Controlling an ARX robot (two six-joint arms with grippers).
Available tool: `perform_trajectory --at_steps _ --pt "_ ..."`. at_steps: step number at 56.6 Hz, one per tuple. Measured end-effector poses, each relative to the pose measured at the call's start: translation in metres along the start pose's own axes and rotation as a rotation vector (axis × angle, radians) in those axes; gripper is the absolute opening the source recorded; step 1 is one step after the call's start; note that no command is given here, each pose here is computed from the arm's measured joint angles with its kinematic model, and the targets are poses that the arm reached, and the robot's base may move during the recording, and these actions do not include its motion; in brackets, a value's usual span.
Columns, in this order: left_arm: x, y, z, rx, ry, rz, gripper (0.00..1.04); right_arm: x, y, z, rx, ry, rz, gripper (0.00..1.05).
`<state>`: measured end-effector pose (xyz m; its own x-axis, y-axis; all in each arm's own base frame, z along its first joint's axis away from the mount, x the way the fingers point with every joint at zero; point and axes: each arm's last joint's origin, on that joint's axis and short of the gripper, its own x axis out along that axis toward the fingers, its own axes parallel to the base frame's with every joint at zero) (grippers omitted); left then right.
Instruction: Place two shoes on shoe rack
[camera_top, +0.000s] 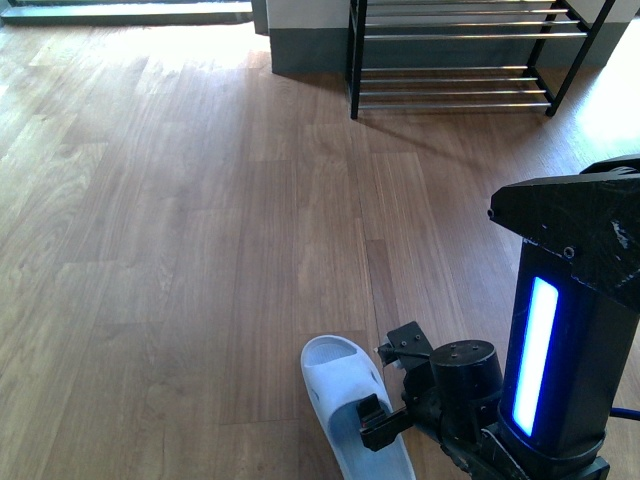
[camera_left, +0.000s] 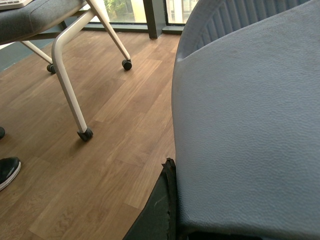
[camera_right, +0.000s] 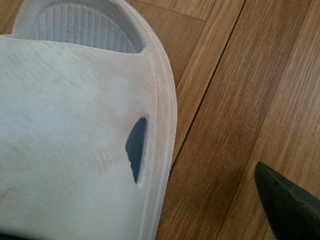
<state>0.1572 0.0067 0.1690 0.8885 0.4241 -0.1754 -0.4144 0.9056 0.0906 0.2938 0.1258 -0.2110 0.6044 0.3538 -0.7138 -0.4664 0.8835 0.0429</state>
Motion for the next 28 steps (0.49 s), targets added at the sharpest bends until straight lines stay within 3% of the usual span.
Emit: perform_trajectory --at_steps 28 --pt "0.0 0.0 0.0 0.0 0.0 0.0 0.02 -0.018 0.004 0.002 -0.027 0.023 -0.03 0.23"
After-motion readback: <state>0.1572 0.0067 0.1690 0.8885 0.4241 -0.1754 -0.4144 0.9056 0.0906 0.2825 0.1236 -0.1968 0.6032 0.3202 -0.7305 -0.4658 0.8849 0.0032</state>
